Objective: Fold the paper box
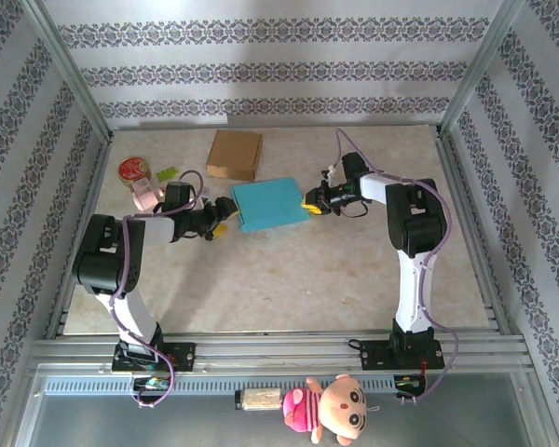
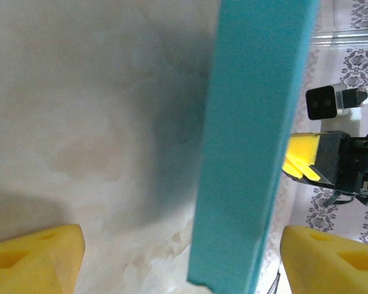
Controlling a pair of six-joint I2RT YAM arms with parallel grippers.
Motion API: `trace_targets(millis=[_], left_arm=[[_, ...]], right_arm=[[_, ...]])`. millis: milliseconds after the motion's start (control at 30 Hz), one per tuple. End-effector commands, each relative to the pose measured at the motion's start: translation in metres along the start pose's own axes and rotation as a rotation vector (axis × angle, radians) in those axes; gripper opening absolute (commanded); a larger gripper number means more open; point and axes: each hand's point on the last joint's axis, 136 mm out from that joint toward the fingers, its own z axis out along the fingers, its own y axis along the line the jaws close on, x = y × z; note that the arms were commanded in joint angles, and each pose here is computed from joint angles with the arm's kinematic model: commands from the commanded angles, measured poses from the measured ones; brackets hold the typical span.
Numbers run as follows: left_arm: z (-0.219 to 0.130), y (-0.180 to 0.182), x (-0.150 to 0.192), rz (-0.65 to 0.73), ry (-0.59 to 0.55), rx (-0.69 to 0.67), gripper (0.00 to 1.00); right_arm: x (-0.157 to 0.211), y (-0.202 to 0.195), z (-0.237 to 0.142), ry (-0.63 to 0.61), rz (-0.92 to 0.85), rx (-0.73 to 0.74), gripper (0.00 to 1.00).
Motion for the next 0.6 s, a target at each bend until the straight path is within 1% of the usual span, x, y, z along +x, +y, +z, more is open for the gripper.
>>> trace_targets(millis=[0,100,167,267,367,400,500,567], left_arm=[[0.023,-0.034,-0.01,0.084,-0.012,0.145,0.83],[0.037,-0.045,-0.009,0.083,-0.002,0.207,0.83],[0.044,-0.05,-0.012,0.058,-0.016,0.247,0.8],[0.048,-0.058,-0.017,0.038,-0.049,0.291,0.78],[0.05,-0.067,-0.019,0.048,-0.057,0.312,0.75],[0.051,-0.069,-0.019,0.051,-0.057,0.315,0.72],[0.051,-0.073,-0.021,0.04,-0.064,0.326,0.59],[0.047,-0.08,-0.023,0.029,-0.081,0.353,0.52]], right_arm=[[0.0,-0.039,0.007,-0.002,0.107,0.052,0.16],[0.0,-0.04,0.008,0.0,0.11,0.05,0.16],[0.0,-0.041,0.008,-0.001,0.11,0.052,0.16],[0.001,-0.042,0.009,0.001,0.109,0.054,0.16],[0.001,-0.043,0.009,0.002,0.107,0.056,0.16],[0.001,-0.043,0.009,0.002,0.108,0.056,0.16],[0.0,-0.041,0.008,-0.003,0.103,0.054,0.17],[-0.002,-0.039,0.007,-0.007,0.098,0.051,0.17]])
